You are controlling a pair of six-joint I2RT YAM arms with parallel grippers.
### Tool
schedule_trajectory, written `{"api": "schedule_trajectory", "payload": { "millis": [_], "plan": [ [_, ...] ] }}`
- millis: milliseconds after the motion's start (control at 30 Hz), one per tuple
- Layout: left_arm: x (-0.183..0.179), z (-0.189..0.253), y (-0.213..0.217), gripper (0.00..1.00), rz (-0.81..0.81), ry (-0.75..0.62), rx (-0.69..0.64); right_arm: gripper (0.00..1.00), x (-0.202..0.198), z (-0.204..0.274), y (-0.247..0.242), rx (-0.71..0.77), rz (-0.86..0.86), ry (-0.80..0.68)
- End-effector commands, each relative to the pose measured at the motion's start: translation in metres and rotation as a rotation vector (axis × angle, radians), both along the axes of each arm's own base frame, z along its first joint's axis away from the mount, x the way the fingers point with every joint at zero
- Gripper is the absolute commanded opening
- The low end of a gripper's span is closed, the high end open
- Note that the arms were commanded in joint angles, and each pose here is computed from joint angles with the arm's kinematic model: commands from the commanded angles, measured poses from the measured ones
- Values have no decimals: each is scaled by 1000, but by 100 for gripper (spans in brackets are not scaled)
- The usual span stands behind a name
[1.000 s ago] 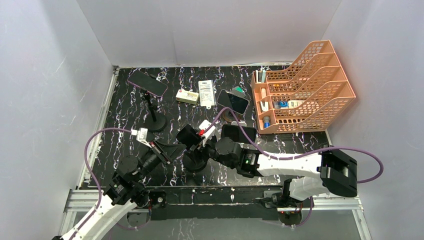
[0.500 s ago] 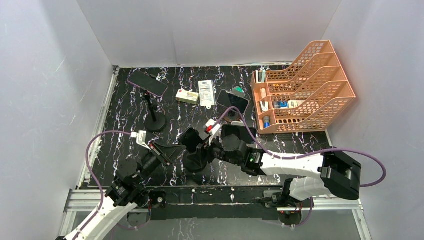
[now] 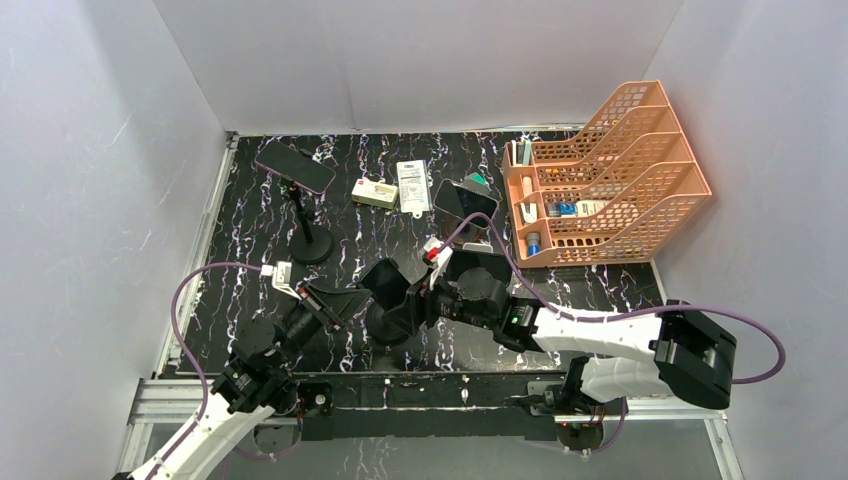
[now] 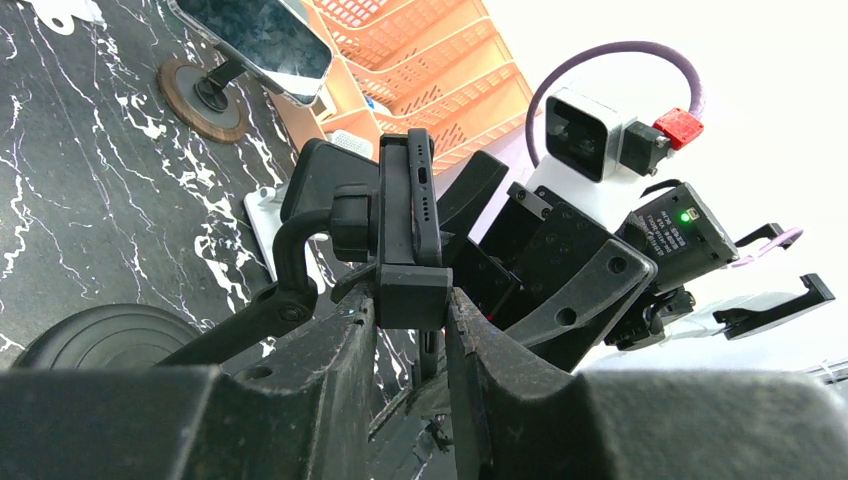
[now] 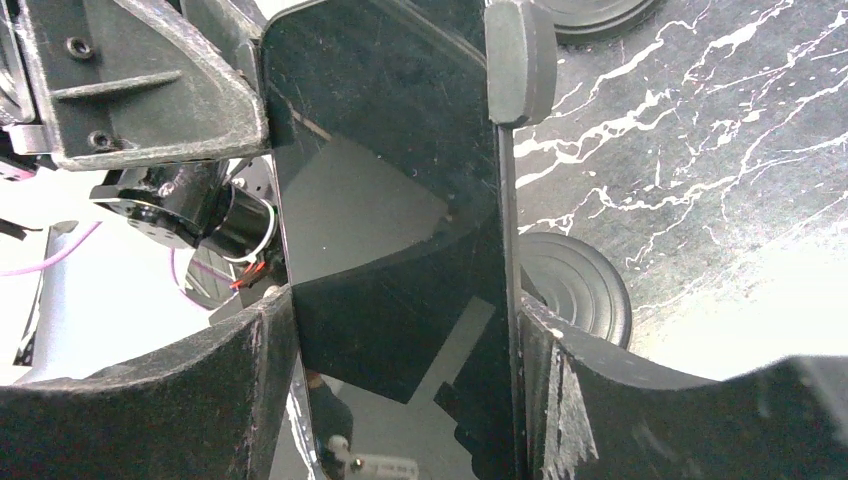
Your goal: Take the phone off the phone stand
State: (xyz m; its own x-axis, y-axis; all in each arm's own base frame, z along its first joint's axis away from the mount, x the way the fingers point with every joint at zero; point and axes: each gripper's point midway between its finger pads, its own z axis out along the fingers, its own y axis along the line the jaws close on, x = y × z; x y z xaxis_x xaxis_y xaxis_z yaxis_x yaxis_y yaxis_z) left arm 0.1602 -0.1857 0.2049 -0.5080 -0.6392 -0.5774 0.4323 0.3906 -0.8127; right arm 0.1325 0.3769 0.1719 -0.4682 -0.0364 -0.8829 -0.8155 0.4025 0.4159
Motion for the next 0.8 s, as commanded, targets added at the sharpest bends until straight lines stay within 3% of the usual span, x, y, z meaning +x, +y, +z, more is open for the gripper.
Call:
{"api": "schedule_trajectory", "payload": {
  "millis": [0, 400, 633, 700, 767],
  "plan": [
    [16, -45, 17, 0, 124, 122, 134, 1, 38, -10, -34, -36, -212, 22],
    [15, -37, 13, 0, 102, 129, 158, 1, 37, -12, -29, -75, -177, -2],
    [13, -46, 5, 0, 61, 186, 197, 1, 48, 6, -11, -95, -172, -87],
    [13, -45, 2, 0, 48, 193, 202, 9, 50, 10, -6, -99, -167, -99],
    [13, -43, 1, 0, 44, 196, 204, 26, 50, 12, -4, -100, -167, -104]
  ]
}}
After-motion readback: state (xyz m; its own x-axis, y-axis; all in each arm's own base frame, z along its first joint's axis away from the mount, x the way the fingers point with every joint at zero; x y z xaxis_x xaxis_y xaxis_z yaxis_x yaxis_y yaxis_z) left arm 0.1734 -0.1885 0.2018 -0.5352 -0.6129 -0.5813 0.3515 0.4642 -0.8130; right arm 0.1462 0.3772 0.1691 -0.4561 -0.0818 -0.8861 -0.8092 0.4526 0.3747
